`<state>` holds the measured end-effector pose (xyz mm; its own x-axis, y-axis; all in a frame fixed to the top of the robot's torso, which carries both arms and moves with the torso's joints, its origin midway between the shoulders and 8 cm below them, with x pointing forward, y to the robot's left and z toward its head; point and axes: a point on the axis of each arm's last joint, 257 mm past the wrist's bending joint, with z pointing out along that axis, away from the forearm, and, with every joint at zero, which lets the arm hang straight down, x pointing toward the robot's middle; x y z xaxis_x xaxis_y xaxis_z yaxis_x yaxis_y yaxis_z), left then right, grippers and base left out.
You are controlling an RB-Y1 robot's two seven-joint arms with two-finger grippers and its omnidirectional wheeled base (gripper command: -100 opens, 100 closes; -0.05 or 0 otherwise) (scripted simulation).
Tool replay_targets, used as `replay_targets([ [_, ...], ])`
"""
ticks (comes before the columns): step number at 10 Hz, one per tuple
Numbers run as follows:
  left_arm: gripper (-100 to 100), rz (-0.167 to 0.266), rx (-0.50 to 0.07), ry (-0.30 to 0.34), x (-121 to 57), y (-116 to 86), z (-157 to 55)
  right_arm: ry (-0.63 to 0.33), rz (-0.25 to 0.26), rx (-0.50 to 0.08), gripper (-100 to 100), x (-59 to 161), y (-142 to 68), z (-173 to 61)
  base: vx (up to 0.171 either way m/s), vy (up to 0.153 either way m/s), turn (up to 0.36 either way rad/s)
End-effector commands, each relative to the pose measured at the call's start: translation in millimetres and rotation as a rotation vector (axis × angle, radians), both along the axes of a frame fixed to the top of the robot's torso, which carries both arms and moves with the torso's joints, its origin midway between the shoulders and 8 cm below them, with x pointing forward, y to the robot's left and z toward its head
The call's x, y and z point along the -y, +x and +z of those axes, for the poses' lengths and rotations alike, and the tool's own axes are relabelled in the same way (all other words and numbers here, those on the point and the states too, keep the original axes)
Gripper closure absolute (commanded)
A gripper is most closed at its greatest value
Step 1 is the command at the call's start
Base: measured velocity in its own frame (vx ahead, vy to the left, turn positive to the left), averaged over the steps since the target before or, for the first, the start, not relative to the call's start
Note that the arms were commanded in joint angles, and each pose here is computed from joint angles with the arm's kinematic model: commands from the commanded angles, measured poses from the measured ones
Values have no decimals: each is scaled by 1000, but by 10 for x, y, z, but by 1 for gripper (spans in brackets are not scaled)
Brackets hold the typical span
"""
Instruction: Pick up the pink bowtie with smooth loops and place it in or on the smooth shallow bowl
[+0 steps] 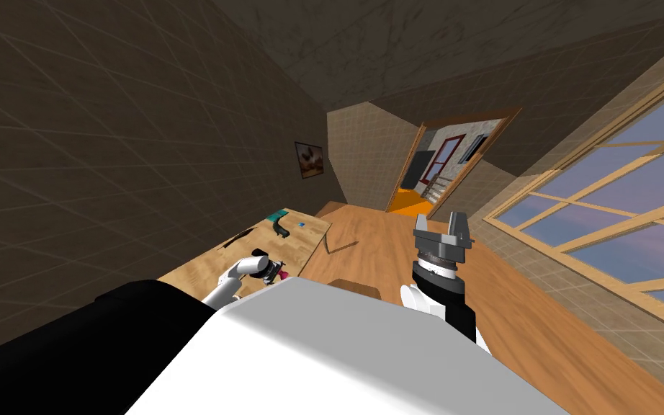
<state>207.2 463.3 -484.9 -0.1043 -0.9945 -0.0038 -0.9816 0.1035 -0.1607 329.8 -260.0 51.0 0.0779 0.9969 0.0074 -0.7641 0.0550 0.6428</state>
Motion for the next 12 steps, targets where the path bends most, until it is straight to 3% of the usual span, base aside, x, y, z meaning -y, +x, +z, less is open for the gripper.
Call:
replay_targets([
  [1,-100,-2,-35,-14,21,-89,-28,0,0,0,0,0,0,0,57,50,-73],
  [2,-100,-1,-22,-8,13,-73,-22,0,0,0,0,0,0,0,24,20,-12],
  [3,0,-2,-25,-10,16,-83,-24,0,0,0,0,0,0,0,0,0,0],
  [4,-100,5,-22,-10,52,-84,-118,0,0,0,0,0,0,0,-2,16,-50],
  [8,-100,12,-21,-10,108,-88,-226,0,0,0,0,0,0,0,-9,26,-34],
  [9,100,13,-19,-9,110,-84,-231,0,0,0,0,0,0,0,0,0,0],
  [12,100,18,-19,-10,104,-86,-230,0,0,0,0,0,0,0,-1,1,5],
])
